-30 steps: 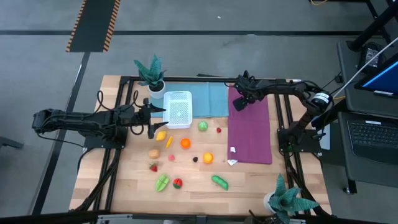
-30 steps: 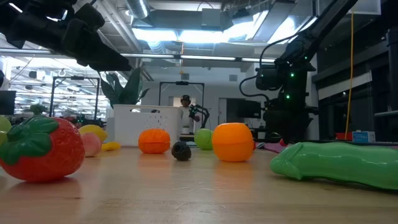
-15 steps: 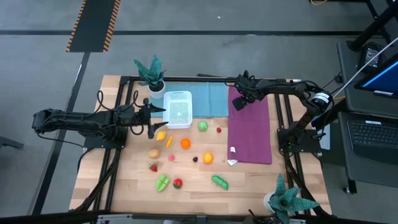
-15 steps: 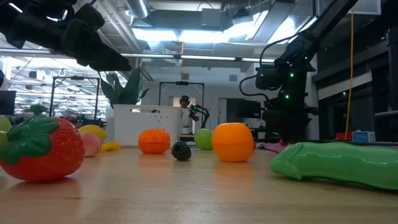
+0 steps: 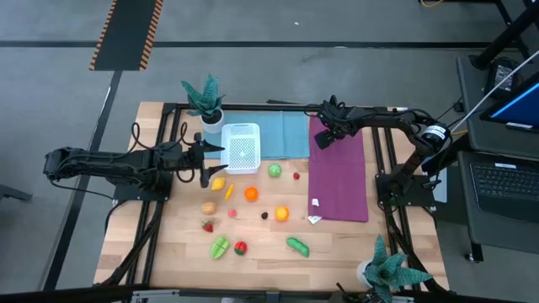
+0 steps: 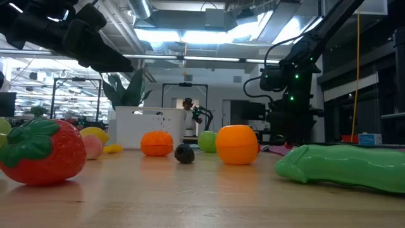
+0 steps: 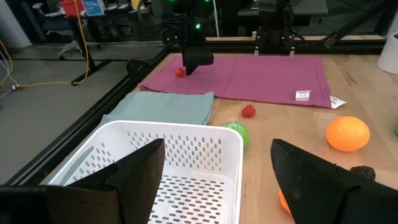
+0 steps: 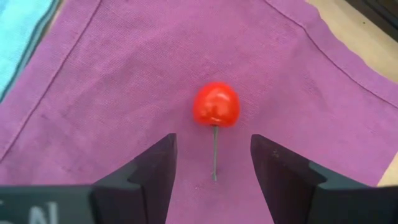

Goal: Pick and placing Produce into tupperware
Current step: Put the red cherry into the white basket

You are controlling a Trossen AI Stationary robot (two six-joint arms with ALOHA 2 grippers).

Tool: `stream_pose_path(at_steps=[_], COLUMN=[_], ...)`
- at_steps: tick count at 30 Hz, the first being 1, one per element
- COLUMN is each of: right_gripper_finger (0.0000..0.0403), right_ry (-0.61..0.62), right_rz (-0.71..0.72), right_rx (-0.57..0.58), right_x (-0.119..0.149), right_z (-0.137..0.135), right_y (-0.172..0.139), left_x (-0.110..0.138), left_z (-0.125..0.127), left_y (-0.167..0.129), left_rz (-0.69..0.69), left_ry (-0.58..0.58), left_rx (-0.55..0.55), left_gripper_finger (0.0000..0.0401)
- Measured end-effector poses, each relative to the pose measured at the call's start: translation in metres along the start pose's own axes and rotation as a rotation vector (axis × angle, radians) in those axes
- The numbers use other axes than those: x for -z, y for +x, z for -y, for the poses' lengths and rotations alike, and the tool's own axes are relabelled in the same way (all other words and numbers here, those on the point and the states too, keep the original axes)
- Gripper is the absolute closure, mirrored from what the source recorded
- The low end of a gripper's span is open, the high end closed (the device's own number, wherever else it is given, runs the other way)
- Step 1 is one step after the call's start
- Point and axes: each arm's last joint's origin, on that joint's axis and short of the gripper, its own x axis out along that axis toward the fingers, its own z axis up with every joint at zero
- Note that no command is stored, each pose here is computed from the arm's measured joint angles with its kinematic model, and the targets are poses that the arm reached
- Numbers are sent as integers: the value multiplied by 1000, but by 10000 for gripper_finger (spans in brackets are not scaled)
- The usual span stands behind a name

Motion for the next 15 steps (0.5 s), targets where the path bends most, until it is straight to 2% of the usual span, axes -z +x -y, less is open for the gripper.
stream_pose_path(at_steps=[10, 15], right_gripper_finger=[198, 218], right_ry=[-7, -8], right_rz=[-23, -25], right_rx=[11, 12], right_x=[1, 1], right_z=[-2, -2], right_y=[9, 9], left_x=[0, 0], left_z=[0, 0], left_y=[0, 0], left_rz=[0, 0], left_ry=[0, 0], left_rx=[0, 0], left_gripper_finger=[115, 115])
